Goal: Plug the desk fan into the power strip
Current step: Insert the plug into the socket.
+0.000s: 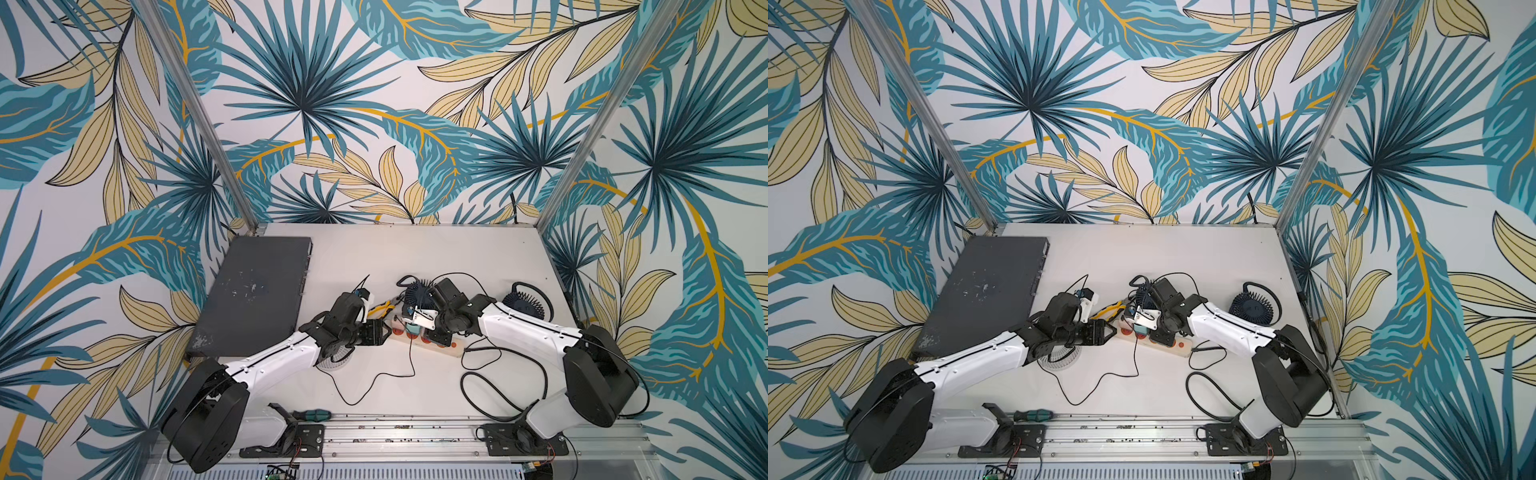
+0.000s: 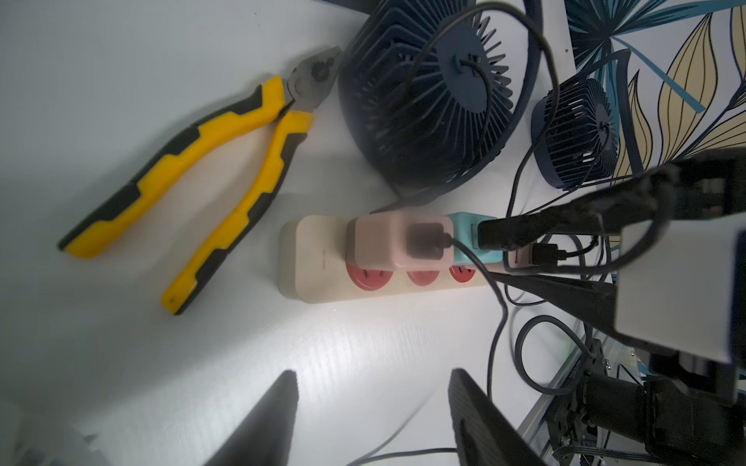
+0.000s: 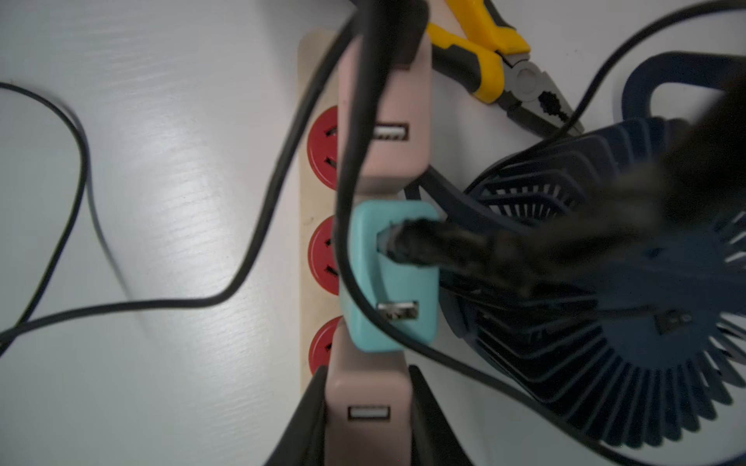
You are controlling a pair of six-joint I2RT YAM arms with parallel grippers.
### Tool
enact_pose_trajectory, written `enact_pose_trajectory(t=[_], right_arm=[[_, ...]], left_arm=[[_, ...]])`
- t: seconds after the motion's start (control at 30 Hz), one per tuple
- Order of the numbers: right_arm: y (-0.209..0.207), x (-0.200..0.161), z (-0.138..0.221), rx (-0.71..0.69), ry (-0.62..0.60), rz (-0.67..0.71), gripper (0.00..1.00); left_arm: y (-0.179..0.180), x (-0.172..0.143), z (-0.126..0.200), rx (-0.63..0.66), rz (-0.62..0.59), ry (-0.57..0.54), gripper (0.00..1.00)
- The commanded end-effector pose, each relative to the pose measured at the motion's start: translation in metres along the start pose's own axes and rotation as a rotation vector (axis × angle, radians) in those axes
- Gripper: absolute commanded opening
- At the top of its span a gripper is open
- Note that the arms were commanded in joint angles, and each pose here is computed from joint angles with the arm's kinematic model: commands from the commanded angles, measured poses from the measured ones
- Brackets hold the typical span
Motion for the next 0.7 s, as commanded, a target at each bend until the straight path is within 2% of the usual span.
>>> enact_pose_trajectory(t=[0.0, 0.2, 0.3, 0.4, 0.5, 0.6, 0.67], right_arm=[[0.033, -0.094, -0.045, 0.089, 0.410, 0.004, 0.00], [0.051, -0.107, -0.056, 0.163, 0.399, 0.015, 0.00], [0.037, -0.085, -0.049, 0.104, 0.317, -0.006, 0.00], [0.014, -0.049, -0.026, 0.003, 0.188, -0.054, 0.26], [-0.009, -0.007, 0.012, -0.105, -0.009, -0.126, 0.55], [-0.024, 0.030, 0.064, -0.190, -0.251, -0.194, 0.75], [-0.029, 0.044, 0.097, -0.244, -0.404, -0.234, 0.87]], left_arm=[[-0.003, 0.001, 0.005, -0.004, -0.027, -0.012, 0.63], [-0.006, 0.003, 0.011, -0.010, -0.048, -0.027, 0.63], [-0.010, 0.007, 0.018, -0.015, -0.092, -0.045, 0.66], [-0.017, 0.016, 0.033, 0.003, -0.162, -0.090, 0.73], [-0.023, 0.031, 0.056, 0.053, -0.251, -0.164, 0.85], [-0.020, 0.045, 0.080, 0.121, -0.301, -0.244, 0.96], [-0.013, 0.056, 0.096, 0.157, -0.301, -0.312, 1.00]])
Point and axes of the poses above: each gripper's point midway between its finger pads, its own z axis back along the fingers, its own y axis along the line the jaws close on, x = y × z, the point moved 5 cm from there along z, back along the fingers, and after that the axes turned 3 degrees about -z, right-handed, at the moved point
